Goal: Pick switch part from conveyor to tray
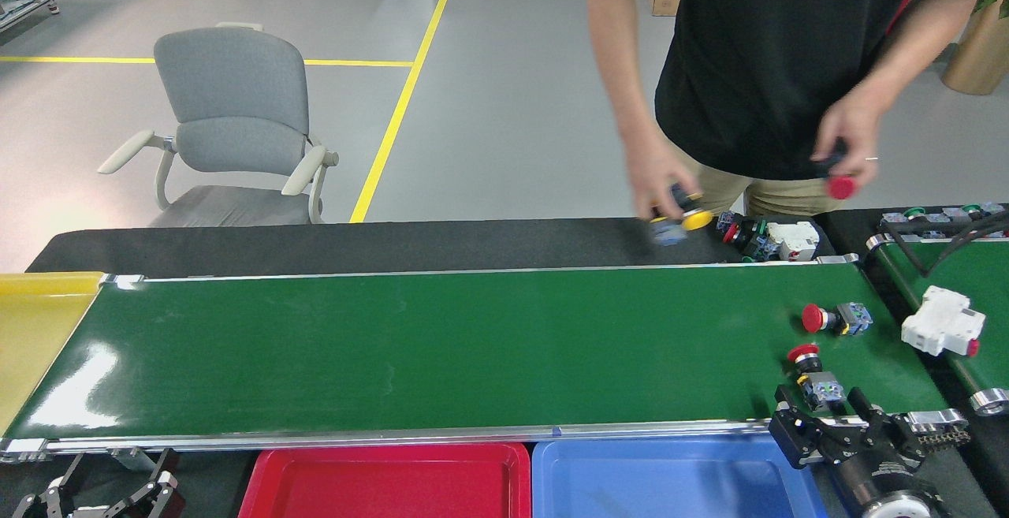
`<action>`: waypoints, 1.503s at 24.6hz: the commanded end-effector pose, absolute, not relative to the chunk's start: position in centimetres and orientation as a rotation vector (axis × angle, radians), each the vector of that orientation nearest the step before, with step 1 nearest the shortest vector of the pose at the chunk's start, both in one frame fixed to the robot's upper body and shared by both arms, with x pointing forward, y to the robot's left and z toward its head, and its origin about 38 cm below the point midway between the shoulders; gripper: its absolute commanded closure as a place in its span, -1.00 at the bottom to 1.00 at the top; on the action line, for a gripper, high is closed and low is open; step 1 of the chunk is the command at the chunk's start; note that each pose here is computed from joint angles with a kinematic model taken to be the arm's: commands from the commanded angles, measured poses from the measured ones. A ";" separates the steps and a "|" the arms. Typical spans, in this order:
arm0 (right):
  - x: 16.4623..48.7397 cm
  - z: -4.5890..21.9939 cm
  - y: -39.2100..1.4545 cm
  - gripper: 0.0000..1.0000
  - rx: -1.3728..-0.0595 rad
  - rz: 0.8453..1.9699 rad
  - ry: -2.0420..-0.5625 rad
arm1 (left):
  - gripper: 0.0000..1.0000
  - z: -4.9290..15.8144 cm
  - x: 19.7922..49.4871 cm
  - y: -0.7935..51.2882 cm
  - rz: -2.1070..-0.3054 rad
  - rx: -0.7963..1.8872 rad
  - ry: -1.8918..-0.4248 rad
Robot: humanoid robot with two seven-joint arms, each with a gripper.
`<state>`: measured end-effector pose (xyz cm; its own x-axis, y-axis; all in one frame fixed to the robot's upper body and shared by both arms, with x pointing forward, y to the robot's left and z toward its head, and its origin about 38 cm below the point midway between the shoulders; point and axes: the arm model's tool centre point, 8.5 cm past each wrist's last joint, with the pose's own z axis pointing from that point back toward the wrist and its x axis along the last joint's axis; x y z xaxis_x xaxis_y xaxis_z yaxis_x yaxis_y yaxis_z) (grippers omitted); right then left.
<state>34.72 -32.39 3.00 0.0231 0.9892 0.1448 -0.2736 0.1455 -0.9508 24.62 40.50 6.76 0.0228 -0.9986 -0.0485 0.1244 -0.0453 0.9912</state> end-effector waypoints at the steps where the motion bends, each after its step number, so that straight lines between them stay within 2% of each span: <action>1: 35.5 3.5 -31.9 -0.78 -0.894 1.210 -1.073 | -1.00 7.4 24.9 40.8 -1.282 1.184 -1.081; 6: 35.6 3.5 -30.7 0.47 -0.849 1.244 -1.112 | -1.00 7.6 24.9 40.9 -1.278 1.189 -1.082; 8: 35.7 3.6 -30.4 0.73 -0.844 1.253 -1.132 | -1.00 7.5 24.9 41.0 -1.281 1.189 -1.080; 11: 35.9 4.4 -29.9 0.86 -0.848 1.264 -1.171 | -1.00 7.6 24.9 41.1 -1.279 1.192 -1.078; 13: 35.7 5.5 -28.9 0.86 -0.847 1.301 -1.236 | -1.00 7.5 24.9 41.1 -1.279 1.190 -1.077; 16: 34.1 7.5 -24.8 0.87 -0.789 1.447 -1.460 | -1.00 7.5 25.0 41.1 -1.276 1.191 -1.079; 18: 32.9 8.6 -21.0 0.88 -0.692 1.574 -1.625 | -1.00 7.7 25.3 41.1 -1.271 1.198 -1.085; 20: 31.0 8.6 -15.8 0.88 -0.541 1.735 -1.785 | -1.00 8.2 25.6 41.3 -1.251 1.221 -1.079; 21: 30.2 8.4 -13.5 0.80 -0.493 1.798 -1.829 | -1.00 8.4 25.8 41.3 -1.243 1.231 -1.078; 22: 29.7 8.0 -11.2 0.45 -0.473 1.845 -1.844 | -1.00 8.4 26.1 41.2 -1.245 1.234 -1.081; 23: 29.0 7.4 -8.4 -0.59 -0.462 1.904 -1.841 | -1.00 8.5 26.3 41.1 -1.245 1.234 -1.086; 24: 28.6 6.9 -6.6 -1.00 -0.452 1.948 -1.833 | -1.00 8.5 26.3 41.1 -1.244 1.234 -1.084; 26: 28.0 6.6 -4.6 -1.00 -0.412 1.961 -1.845 | -1.00 8.6 26.5 41.1 -1.243 1.238 -1.089; 30: 28.1 6.9 -4.7 -1.00 -0.419 1.937 -1.852 | -1.00 8.6 26.5 41.1 -1.241 1.236 -1.091; 32: 29.5 7.9 -8.1 -0.97 -0.558 1.815 -1.793 | -1.00 8.8 26.3 41.2 -1.245 1.238 -1.094; 35: 30.5 6.5 -16.8 -0.94 -0.802 1.461 -1.523 | -1.00 8.8 26.2 41.2 -1.266 1.228 -1.098; 37: 30.4 6.1 -21.4 -0.95 -0.968 1.261 -1.408 | -1.00 8.8 26.2 41.1 -1.271 1.219 -1.094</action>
